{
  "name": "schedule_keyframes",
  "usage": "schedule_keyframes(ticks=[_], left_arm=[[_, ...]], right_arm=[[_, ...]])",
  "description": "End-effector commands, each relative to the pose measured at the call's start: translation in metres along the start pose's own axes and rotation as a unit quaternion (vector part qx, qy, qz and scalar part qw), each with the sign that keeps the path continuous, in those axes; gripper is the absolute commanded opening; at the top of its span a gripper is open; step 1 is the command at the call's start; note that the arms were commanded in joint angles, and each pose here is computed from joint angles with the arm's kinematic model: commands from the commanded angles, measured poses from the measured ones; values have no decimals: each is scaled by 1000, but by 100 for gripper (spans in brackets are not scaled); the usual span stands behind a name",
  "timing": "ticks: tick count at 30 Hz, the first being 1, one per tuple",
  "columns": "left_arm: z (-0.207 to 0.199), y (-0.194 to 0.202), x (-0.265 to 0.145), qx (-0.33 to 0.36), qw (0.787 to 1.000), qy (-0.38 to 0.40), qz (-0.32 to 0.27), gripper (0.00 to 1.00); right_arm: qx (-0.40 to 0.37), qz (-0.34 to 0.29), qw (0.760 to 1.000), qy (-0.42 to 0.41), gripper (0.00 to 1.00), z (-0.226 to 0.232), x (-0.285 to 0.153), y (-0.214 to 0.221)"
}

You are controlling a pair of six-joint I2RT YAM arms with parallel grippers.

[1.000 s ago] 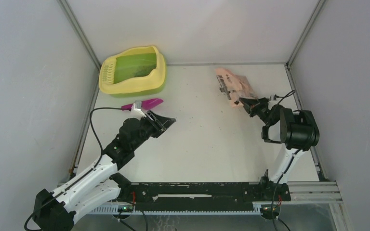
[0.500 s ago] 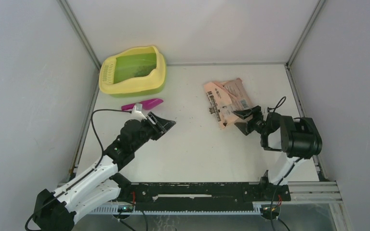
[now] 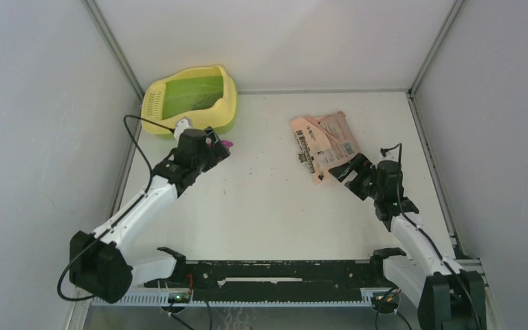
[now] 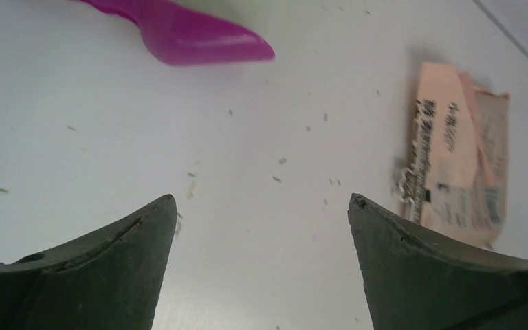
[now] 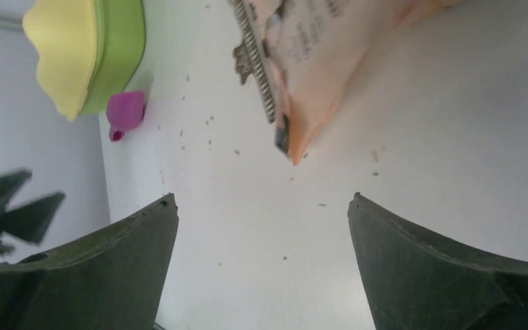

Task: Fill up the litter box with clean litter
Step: Place the cat litter bag at the center of the board, then adjust the spatula at the center of the board.

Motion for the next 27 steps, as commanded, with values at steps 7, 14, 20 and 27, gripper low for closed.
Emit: schedule_keyframes(ticks=[7,14,20,27], left_arm=[[51,-39,38,60,984,-167,18,97],[52,-36,2,29,991,-132,-16,96],[54,-1,-19,8,997,-76,-1,96],[49,18,-36,3,1000,-28,13,95]], right_arm=[[-143,63,986,-60,90,63,-2,35],[-220,231,937,-145,77,172,67,82],[-228,268,898,-265,73,221,137,110],[-302,257,873,-283,73,230,200,150]])
Point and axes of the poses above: each gripper's point midway between its finger pads, its own x axis out along the fingers, its own z axis along the line the jaws close on, y = z × x, the point moved 1 cm from there along -x, back along the fingers, and after that the axes turned 14 degrees about x, right-handed, at the moved point
